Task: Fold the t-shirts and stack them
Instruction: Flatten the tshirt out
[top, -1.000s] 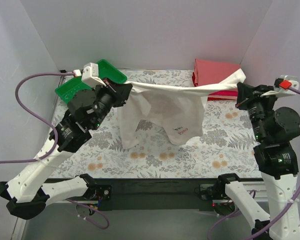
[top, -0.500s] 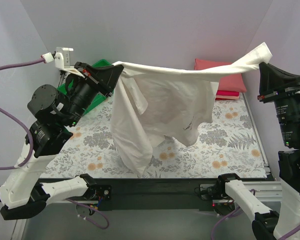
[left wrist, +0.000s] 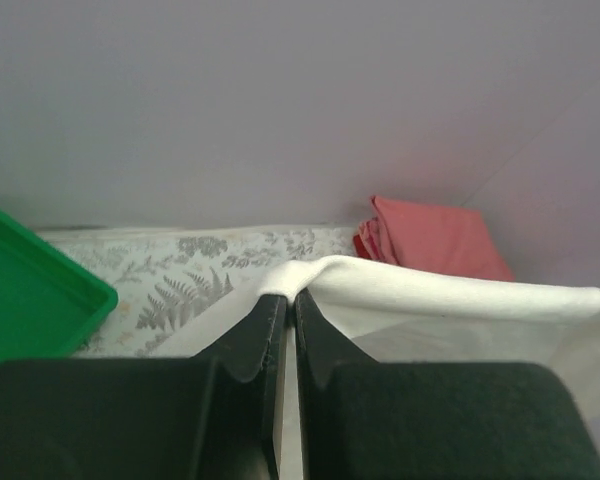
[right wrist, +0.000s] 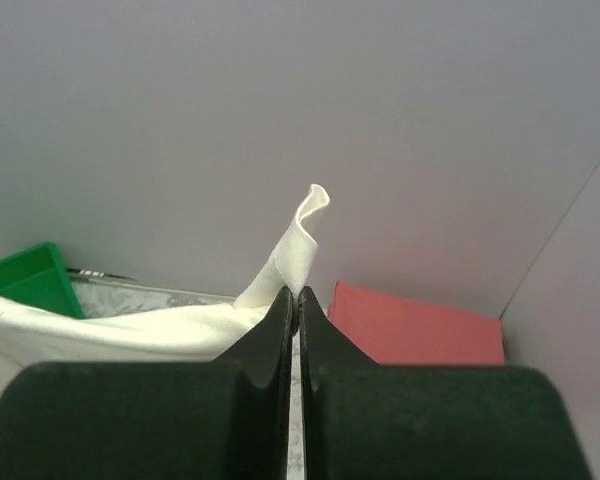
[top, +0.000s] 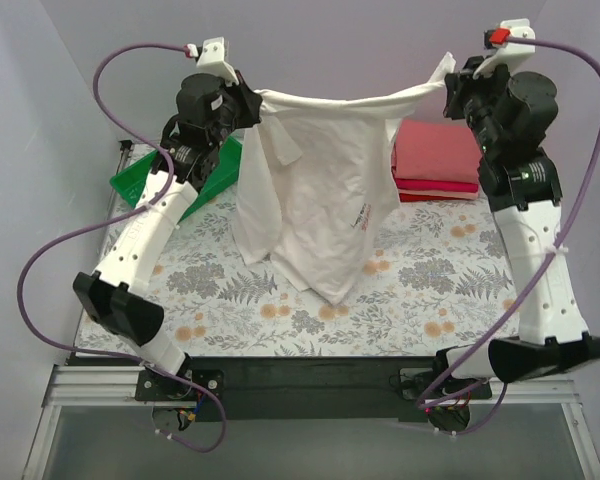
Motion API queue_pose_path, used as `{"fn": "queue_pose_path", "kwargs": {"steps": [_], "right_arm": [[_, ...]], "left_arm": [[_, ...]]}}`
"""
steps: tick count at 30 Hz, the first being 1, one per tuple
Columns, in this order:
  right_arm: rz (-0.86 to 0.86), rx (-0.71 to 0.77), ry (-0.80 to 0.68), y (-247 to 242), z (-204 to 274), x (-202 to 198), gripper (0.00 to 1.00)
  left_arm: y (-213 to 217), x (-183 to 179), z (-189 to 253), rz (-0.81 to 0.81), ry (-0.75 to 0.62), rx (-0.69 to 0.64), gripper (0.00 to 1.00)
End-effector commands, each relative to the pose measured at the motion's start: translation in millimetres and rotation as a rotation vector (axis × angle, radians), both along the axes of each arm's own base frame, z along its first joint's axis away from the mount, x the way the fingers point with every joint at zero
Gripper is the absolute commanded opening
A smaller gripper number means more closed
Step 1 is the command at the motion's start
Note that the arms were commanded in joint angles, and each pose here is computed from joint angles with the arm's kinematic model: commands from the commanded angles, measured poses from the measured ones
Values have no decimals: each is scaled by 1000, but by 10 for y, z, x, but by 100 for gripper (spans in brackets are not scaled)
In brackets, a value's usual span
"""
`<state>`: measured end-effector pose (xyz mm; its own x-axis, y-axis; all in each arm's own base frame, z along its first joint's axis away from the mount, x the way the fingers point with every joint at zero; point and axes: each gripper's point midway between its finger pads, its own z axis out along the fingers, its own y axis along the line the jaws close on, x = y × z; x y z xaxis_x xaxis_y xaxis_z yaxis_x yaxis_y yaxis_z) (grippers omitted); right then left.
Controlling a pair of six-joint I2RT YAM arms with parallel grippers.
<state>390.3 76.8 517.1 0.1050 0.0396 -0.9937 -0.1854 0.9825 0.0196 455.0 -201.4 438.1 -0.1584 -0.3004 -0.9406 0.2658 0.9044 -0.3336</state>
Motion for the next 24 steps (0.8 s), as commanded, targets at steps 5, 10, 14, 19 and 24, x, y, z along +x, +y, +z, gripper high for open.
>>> {"fn": "queue_pose_path", "kwargs": {"steps": [5, 10, 14, 19, 24], "right_arm": [[-96, 28, -395, -304, 1404, -644, 1], [-124, -46, -217, -360, 473, -614, 1], [-151, -50, -15, -454, -714, -812, 1], [-207, 35, 230, -556, -2035, -1077, 1], [-265, 37, 383, -649, -2681, -1231, 10]], "left_arm": [[204, -648, 1753, -105, -410, -31, 0], [112, -901, 919, -232, -271, 89, 0], [-98, -1107, -399, -386, 13, 68, 1], [-216, -1487, -1939, -452, 426, -61, 11], [-125, -1681, -2359, -337, 579, -166, 66]]}}
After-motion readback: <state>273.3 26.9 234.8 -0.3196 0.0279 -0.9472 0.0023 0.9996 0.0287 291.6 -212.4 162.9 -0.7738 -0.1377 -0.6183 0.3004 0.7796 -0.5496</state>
